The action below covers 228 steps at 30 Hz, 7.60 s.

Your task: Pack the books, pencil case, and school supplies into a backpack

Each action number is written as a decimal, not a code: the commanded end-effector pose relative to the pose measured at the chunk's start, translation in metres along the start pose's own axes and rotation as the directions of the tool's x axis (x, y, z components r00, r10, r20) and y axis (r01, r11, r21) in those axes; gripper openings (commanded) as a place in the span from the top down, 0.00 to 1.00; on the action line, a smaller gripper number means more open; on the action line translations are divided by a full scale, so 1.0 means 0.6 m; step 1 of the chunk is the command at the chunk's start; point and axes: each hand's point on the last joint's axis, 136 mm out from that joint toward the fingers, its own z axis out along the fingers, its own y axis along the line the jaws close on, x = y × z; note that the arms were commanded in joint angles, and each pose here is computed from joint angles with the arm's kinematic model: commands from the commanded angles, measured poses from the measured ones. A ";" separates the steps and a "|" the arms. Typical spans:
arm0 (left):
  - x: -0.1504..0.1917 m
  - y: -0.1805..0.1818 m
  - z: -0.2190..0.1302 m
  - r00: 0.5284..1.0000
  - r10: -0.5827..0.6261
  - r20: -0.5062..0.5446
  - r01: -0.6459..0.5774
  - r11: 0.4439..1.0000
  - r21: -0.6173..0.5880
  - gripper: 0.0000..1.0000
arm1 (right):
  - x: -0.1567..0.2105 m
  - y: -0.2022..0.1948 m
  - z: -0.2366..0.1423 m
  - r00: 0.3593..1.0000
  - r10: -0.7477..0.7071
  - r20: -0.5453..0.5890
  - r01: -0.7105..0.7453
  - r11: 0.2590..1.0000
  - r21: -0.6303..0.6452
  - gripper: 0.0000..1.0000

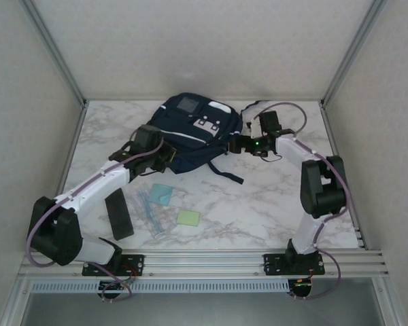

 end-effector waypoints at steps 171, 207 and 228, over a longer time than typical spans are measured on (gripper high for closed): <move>0.175 -0.087 0.176 0.468 0.832 -0.298 -0.877 0.480 -0.039 0.51 | -0.014 -0.092 0.012 0.890 0.444 0.104 -0.455 0.875 0.163 0.43; 0.163 0.022 0.318 0.348 0.797 -0.493 -0.937 0.311 -0.159 1.00 | -0.007 -0.119 0.069 0.816 0.560 0.145 -0.574 0.814 0.090 1.00; 0.113 0.097 0.160 0.278 0.718 -0.638 -0.960 0.195 -0.199 1.00 | -0.070 -0.189 0.035 0.750 0.587 0.303 -0.647 0.747 0.153 1.00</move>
